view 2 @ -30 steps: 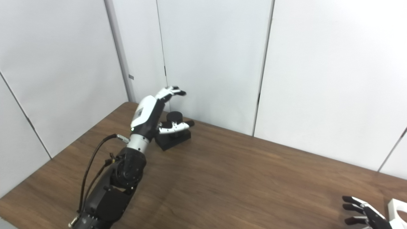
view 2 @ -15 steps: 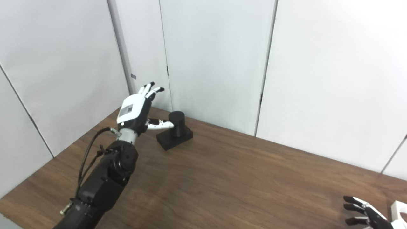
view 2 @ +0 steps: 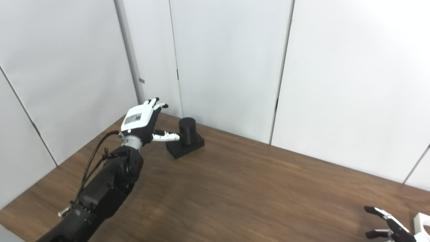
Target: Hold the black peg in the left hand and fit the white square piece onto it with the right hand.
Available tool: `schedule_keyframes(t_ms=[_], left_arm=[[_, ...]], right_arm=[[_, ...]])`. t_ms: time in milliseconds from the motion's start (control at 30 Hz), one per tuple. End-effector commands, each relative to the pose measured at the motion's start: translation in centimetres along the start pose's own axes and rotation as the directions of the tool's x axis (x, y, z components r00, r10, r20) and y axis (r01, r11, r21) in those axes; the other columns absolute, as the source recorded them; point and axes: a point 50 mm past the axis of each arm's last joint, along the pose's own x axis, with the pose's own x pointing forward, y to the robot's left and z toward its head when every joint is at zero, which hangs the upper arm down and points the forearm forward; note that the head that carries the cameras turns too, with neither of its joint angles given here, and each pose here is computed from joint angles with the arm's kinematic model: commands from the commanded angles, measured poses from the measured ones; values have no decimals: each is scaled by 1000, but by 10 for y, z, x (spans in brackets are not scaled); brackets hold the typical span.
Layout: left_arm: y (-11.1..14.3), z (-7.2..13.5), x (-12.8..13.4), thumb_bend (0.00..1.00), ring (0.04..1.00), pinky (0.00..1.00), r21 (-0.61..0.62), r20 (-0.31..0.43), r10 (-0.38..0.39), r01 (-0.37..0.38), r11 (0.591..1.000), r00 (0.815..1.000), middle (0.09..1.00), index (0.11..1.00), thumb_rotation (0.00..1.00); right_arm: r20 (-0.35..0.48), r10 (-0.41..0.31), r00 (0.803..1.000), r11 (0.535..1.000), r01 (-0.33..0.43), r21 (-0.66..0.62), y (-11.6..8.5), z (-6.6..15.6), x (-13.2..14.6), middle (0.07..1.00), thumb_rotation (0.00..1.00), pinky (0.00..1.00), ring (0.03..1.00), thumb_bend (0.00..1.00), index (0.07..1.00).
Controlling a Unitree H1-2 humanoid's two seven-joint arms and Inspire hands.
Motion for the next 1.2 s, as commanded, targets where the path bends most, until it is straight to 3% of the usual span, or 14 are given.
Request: schedule_keyframes(t_ms=[0,200,433,833,1167], left_arm=[[29,5,18,1000,1000,840,39,4,62,-62,997,998,1000,855,631],[24,6,28,1000,1000,866,93,-11,-19,20,995,1000,1000,849,681],[11,5,36,1000,1000,897,247,-21,-88,90,965,996,1000,866,702],[-6,8,45,1000,1000,968,269,-40,-150,155,951,988,1000,852,656],[-28,12,41,1000,1000,968,308,-60,-199,208,928,978,1000,865,623]], right_arm=[[74,-46,996,999,48,-17,-15,13,8,892,33,391,629,769,808],[77,-47,996,999,49,-20,-15,14,7,888,56,389,631,767,799],[71,-45,996,999,47,-22,-15,14,5,883,60,383,624,762,796],[77,-45,996,998,47,-31,-17,15,1,885,57,400,637,754,802],[67,-41,997,998,44,-36,-17,18,-2,875,65,404,627,760,789]])
